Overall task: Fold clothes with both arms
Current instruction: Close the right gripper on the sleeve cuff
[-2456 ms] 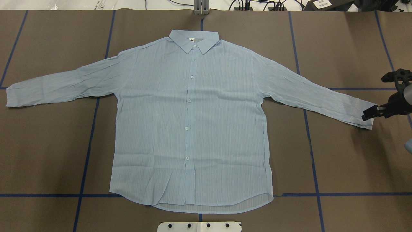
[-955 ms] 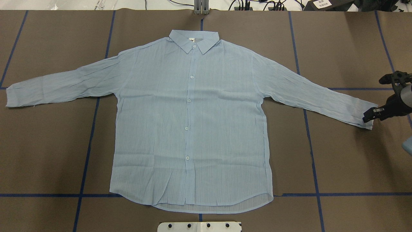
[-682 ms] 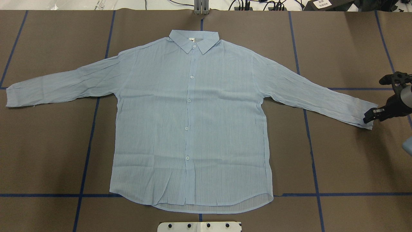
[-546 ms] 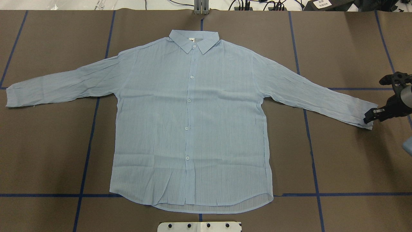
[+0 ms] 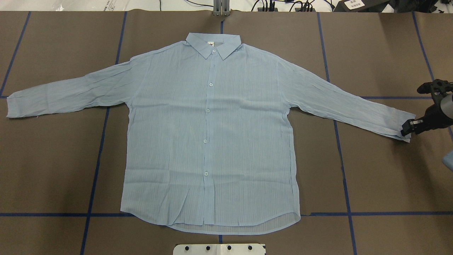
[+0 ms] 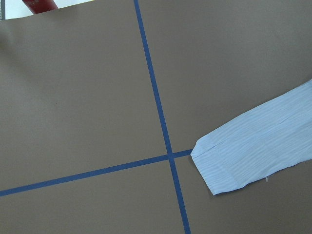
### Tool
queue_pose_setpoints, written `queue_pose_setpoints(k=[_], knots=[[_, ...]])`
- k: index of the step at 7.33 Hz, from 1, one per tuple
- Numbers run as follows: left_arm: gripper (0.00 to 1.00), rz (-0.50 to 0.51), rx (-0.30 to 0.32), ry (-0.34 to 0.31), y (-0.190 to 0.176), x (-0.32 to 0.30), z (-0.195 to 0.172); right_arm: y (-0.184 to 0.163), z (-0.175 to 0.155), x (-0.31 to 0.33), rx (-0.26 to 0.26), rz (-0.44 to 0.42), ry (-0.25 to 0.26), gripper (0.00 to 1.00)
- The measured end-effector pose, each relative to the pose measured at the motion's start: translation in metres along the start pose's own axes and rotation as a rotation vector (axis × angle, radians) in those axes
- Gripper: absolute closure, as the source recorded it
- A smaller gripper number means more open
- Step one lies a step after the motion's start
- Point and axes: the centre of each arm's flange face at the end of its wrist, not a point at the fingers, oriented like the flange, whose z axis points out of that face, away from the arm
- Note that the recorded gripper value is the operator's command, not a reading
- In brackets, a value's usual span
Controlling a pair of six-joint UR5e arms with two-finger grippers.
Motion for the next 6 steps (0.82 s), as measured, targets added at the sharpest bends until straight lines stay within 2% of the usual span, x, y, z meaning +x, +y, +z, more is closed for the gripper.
queue_pose_setpoints(k=[2, 4, 6], knots=[[0.00, -0.001, 0.000, 0.000, 0.0000, 0.0000, 0.0000, -0.0002, -0.0017, -0.0019, 0.001, -0.002, -0.003, 0.62], [0.01, -0.003, 0.000, 0.000, 0.0000, 0.0000, 0.0000, -0.0014, -0.0043, -0.0049, 0.005, -0.007, -0.009, 0.73], [0.01, -0.004, -0.001, 0.000, 0.0002, -0.0003, 0.0003, -0.0026, -0.0070, -0.0073, 0.011, -0.010, -0.012, 0.73]])
